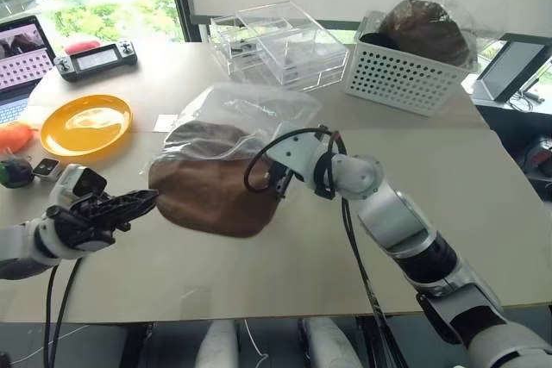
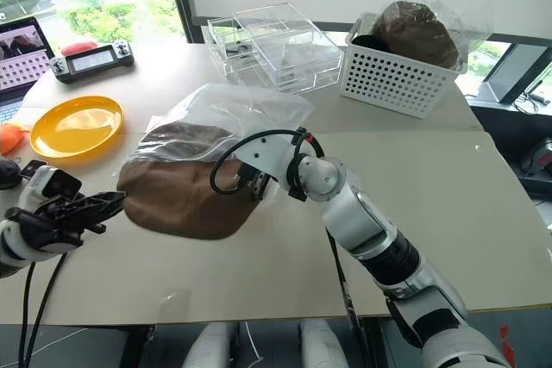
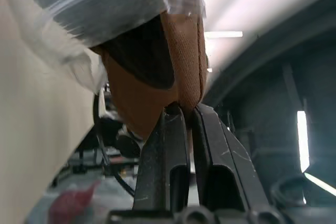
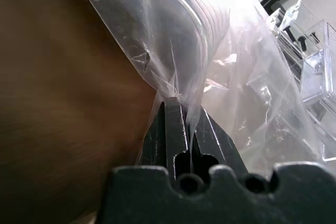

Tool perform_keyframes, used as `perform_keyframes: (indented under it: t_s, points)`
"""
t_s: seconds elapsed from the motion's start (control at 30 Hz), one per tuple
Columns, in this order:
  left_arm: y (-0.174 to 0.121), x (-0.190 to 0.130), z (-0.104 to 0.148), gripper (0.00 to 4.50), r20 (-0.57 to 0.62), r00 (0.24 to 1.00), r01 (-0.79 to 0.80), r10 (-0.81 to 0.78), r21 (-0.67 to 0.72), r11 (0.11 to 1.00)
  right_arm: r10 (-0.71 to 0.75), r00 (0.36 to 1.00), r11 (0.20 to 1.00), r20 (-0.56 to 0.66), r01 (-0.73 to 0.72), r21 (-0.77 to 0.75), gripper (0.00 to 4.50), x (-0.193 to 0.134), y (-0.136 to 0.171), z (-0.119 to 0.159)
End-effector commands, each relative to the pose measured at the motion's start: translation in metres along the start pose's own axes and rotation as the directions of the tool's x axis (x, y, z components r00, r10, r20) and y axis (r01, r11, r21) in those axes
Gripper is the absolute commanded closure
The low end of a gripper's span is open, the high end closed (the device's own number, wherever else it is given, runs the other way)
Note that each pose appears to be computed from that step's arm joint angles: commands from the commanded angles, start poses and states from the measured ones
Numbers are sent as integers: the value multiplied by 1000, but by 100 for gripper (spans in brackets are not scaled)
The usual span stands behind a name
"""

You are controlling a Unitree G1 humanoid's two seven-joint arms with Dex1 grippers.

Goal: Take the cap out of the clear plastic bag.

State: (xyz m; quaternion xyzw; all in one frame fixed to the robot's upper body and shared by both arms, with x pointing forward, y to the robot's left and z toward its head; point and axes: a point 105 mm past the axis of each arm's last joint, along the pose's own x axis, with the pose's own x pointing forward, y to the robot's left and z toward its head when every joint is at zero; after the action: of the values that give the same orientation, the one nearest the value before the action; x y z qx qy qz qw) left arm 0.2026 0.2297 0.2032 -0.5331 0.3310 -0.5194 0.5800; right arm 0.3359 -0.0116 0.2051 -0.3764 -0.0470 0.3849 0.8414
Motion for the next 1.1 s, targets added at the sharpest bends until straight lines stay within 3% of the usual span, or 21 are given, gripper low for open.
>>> perform_keyframes:
  t_s: [0.03,0.47,0.77,0.9,1.0,1.1]
  points:
    - [-28,7,-26,444,-138,988,73,-70,16,997,-36,999,999,30,37,-18,450,-3,-9,5]
    - [-62,-12,1,444,5,996,92,-95,192,977,10,999,1000,37,-10,-2,450,7,-1,-5]
    - [-108,2,1,444,-144,962,264,-230,306,915,45,999,999,18,-45,10,450,14,5,-19]
    - [-131,-4,40,444,-28,942,310,-334,449,838,56,998,998,5,-56,12,450,16,9,-26]
    - [-121,-4,65,444,98,937,243,-335,506,828,56,998,998,8,-56,15,450,17,9,-25]
    - [-88,4,102,444,340,904,26,-258,559,828,52,999,999,4,-52,15,450,17,9,-26]
